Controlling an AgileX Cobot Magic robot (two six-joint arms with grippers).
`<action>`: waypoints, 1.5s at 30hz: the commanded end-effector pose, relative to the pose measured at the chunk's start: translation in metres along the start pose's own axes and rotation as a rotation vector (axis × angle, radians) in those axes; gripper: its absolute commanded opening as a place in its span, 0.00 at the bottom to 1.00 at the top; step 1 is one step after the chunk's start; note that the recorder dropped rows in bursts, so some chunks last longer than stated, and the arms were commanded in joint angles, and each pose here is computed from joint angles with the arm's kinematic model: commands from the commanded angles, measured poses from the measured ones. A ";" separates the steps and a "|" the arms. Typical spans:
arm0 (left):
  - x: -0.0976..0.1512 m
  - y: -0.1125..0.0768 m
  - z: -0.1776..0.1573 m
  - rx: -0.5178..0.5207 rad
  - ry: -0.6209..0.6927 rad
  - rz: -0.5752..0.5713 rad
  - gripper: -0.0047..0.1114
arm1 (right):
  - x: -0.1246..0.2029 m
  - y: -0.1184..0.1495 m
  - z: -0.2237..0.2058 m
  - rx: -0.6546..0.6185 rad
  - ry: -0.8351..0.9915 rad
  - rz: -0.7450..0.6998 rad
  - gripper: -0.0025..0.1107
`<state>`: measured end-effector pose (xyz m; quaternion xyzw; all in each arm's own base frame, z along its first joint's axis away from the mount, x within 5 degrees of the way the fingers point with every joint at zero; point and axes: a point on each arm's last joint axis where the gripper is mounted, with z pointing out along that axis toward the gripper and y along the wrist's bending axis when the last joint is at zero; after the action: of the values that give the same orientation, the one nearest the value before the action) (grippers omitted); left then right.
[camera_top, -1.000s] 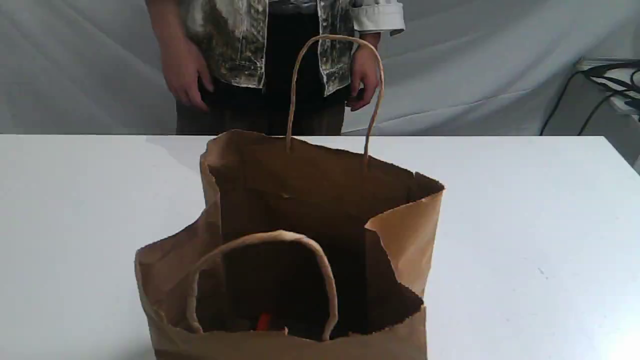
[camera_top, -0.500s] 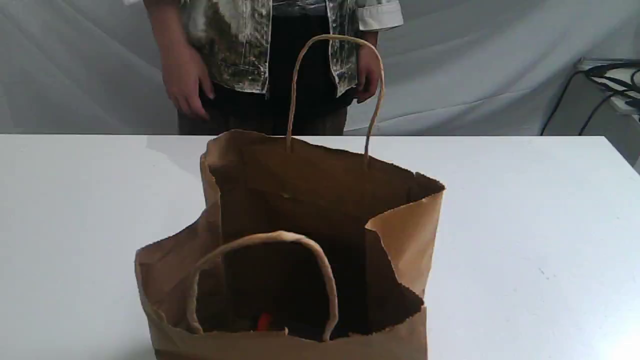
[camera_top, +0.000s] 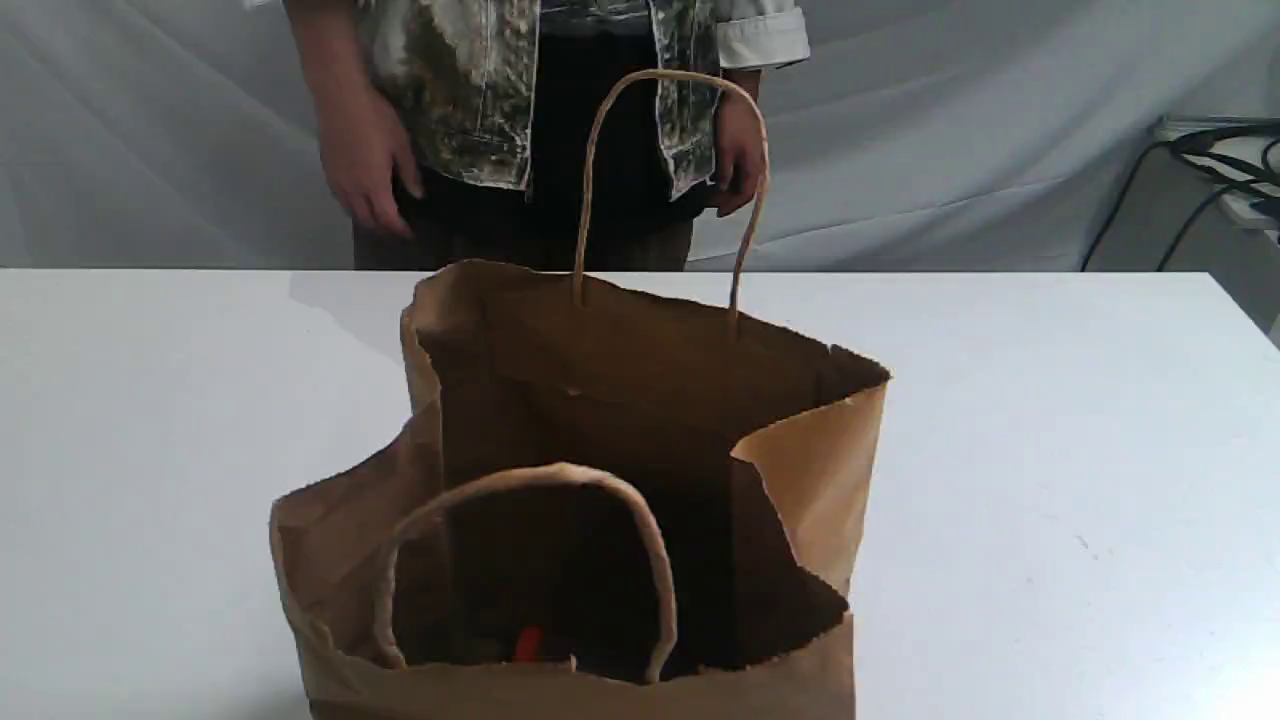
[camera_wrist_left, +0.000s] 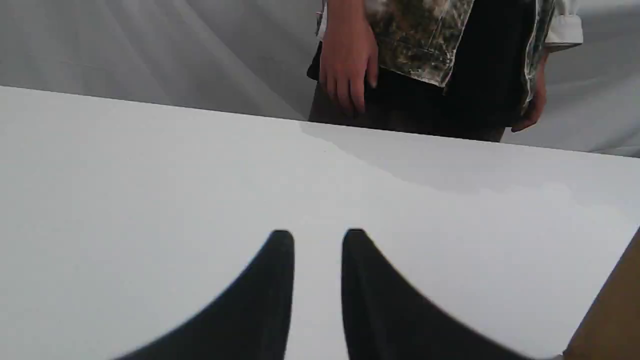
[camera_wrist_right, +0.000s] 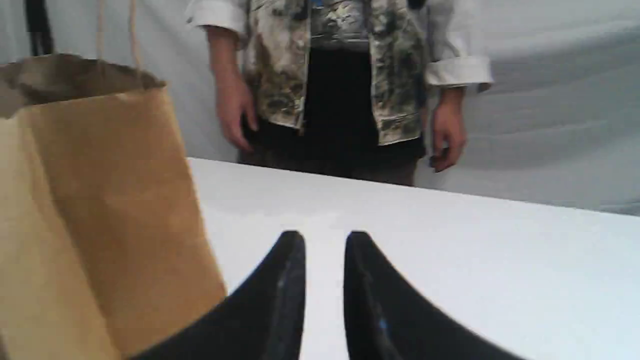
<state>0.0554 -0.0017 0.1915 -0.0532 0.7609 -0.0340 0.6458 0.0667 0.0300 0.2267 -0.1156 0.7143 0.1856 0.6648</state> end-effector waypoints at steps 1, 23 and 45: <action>0.001 0.000 0.000 0.000 0.002 -0.010 0.21 | 0.002 0.004 0.004 -0.043 0.023 0.171 0.15; 0.001 0.000 0.000 0.000 0.002 -0.010 0.21 | -0.022 0.008 0.001 -0.099 -0.228 0.036 0.15; 0.001 0.000 0.000 -0.001 0.003 -0.006 0.21 | 0.022 -0.013 0.001 0.147 0.018 0.021 0.15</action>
<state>0.0554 -0.0017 0.1914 -0.0531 0.7614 -0.0341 0.6452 0.0696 0.0249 0.2038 -0.0775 0.7368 0.1596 0.6525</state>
